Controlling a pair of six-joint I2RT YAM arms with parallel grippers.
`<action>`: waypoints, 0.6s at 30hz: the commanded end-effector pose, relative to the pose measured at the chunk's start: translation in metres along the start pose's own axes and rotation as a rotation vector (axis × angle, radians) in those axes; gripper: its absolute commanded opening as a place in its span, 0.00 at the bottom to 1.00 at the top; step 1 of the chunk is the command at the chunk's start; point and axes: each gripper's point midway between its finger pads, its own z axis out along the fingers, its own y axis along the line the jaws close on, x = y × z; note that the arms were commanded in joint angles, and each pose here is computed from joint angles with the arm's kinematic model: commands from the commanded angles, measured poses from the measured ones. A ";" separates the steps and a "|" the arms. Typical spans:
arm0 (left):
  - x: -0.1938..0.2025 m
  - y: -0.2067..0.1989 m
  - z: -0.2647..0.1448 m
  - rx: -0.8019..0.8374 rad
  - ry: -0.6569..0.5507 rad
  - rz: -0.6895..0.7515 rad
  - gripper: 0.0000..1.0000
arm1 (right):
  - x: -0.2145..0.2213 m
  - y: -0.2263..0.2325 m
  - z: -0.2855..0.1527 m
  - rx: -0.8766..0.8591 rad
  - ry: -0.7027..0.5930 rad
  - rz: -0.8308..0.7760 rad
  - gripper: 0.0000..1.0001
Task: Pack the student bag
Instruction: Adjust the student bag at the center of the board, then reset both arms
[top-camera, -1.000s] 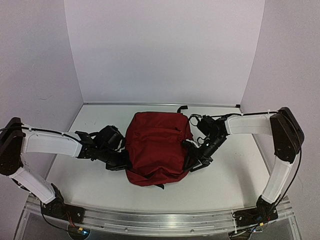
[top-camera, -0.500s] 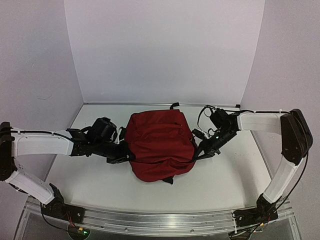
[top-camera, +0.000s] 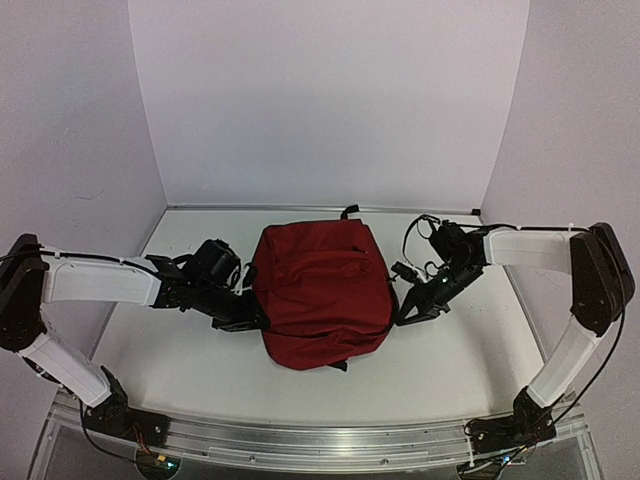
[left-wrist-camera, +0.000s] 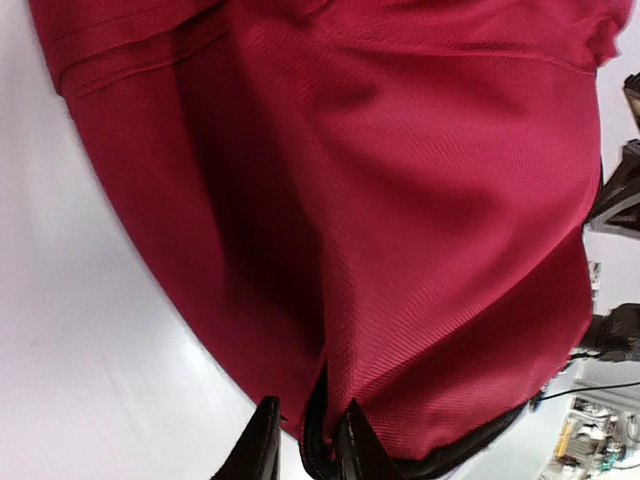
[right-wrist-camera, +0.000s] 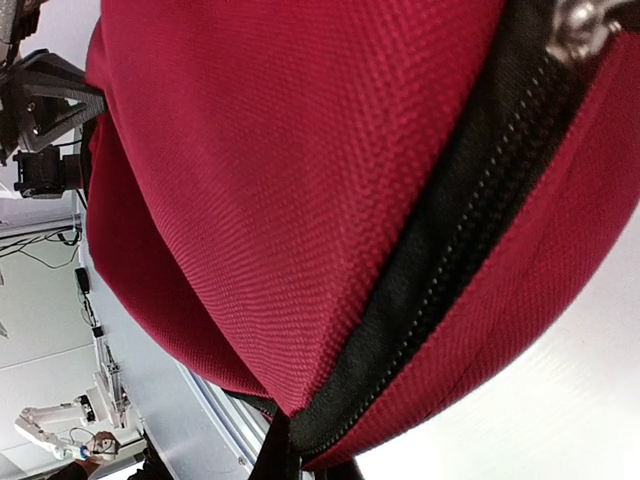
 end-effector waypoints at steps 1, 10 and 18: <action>-0.001 0.038 -0.014 -0.125 -0.026 -0.018 0.33 | 0.027 -0.012 -0.015 0.034 0.077 0.114 0.40; -0.040 0.014 -0.083 -0.108 -0.255 -0.015 0.97 | -0.048 0.014 -0.075 0.155 -0.161 -0.086 0.97; -0.135 0.040 -0.157 -0.163 -0.464 -0.086 1.00 | -0.133 0.003 -0.164 0.293 -0.446 -0.124 0.98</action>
